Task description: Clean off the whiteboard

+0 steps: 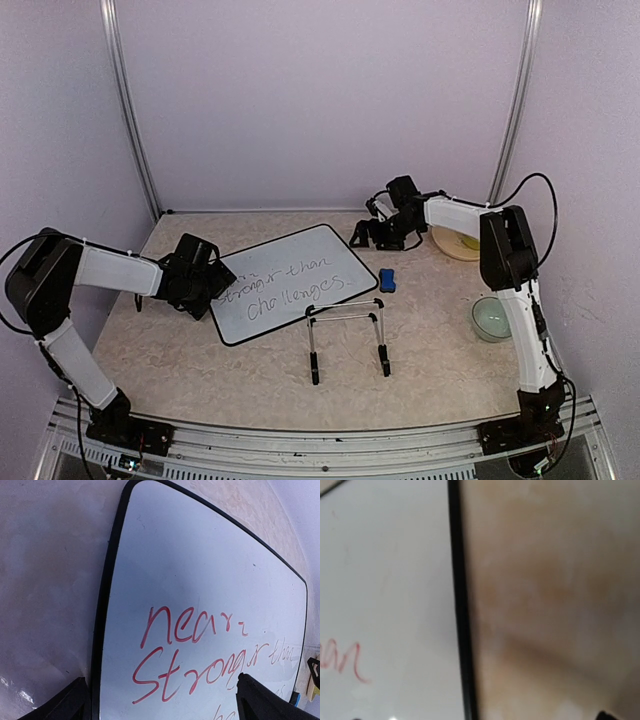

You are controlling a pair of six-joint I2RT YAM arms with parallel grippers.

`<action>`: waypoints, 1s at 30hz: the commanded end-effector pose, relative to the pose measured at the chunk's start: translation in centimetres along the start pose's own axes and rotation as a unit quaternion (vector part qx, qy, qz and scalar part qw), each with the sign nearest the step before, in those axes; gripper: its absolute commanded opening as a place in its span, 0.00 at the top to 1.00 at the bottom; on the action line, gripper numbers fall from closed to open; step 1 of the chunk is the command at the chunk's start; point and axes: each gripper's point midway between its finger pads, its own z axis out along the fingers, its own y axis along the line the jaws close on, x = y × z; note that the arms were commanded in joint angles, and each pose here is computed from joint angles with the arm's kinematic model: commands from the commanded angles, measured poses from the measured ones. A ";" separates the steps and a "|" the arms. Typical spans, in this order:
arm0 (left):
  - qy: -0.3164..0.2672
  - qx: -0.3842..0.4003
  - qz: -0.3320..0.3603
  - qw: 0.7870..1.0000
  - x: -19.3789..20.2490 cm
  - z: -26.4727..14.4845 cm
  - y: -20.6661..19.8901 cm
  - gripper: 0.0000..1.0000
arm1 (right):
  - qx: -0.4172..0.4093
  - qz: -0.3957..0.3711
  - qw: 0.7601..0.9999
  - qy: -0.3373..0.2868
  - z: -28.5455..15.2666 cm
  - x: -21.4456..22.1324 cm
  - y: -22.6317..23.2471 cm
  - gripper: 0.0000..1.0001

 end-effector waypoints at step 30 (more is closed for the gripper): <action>-0.015 0.156 0.030 0.987 -1.0 -3.9 -8.7 0.01 | -0.170 -0.046 0.980 0.089 2.4 6.2 8.9 0.00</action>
